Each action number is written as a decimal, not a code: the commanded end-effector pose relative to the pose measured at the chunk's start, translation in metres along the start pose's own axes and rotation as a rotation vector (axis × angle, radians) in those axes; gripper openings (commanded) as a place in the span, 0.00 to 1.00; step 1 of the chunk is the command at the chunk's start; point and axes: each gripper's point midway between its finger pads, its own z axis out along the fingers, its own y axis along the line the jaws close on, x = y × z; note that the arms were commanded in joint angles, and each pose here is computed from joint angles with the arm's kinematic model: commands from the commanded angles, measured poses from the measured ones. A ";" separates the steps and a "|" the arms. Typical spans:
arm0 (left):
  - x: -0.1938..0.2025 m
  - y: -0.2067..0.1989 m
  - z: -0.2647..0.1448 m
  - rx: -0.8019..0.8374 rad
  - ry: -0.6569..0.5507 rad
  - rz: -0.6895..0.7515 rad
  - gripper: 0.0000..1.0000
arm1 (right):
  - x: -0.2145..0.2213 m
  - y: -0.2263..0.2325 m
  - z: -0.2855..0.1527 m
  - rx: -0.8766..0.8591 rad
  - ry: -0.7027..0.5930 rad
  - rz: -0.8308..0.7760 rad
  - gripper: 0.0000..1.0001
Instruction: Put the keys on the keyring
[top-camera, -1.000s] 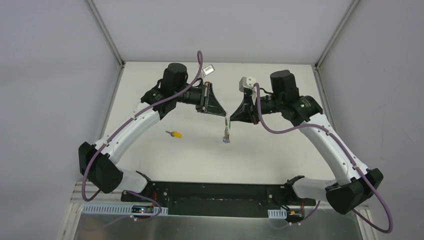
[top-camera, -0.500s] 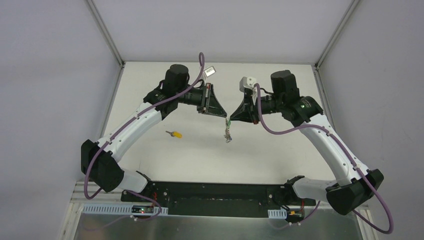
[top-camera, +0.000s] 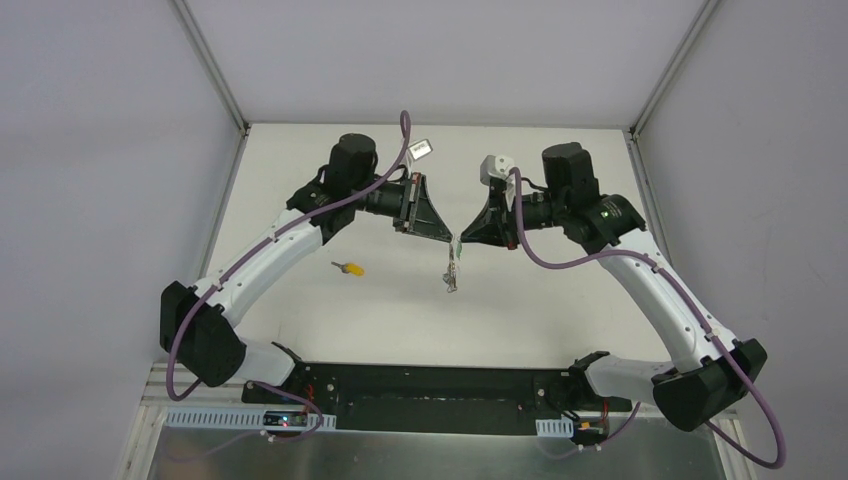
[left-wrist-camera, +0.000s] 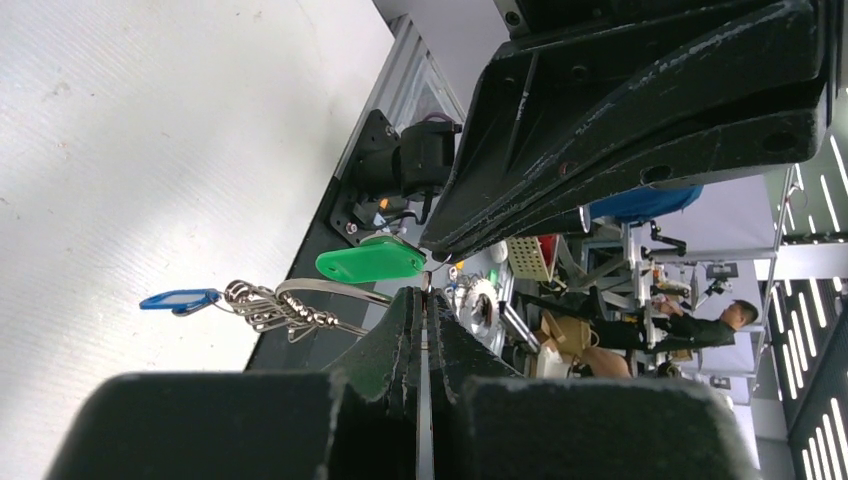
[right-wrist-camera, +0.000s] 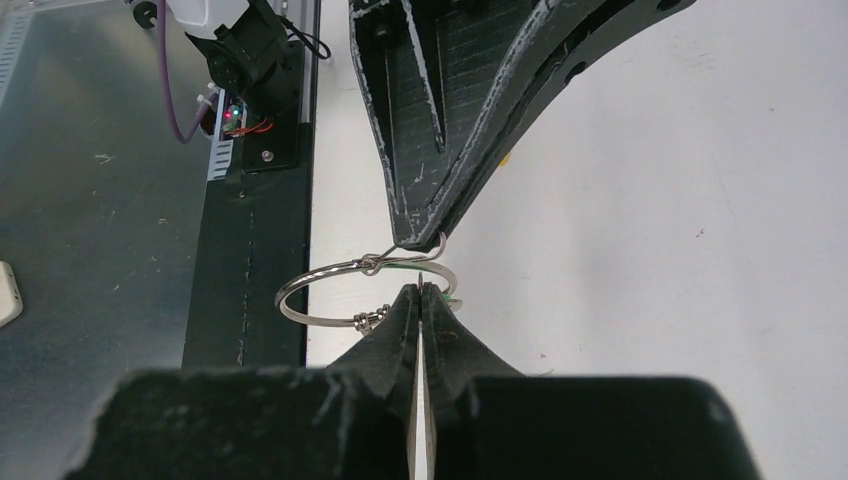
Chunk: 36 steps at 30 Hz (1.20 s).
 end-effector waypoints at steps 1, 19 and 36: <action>0.005 -0.025 -0.008 0.064 -0.001 0.116 0.00 | -0.014 0.012 -0.007 -0.036 -0.047 -0.060 0.00; -0.001 -0.035 -0.004 0.142 -0.040 -0.010 0.00 | -0.019 0.015 -0.007 -0.065 -0.052 -0.030 0.00; 0.004 -0.033 -0.002 0.138 -0.027 0.006 0.00 | -0.022 0.022 -0.010 -0.083 -0.061 -0.049 0.00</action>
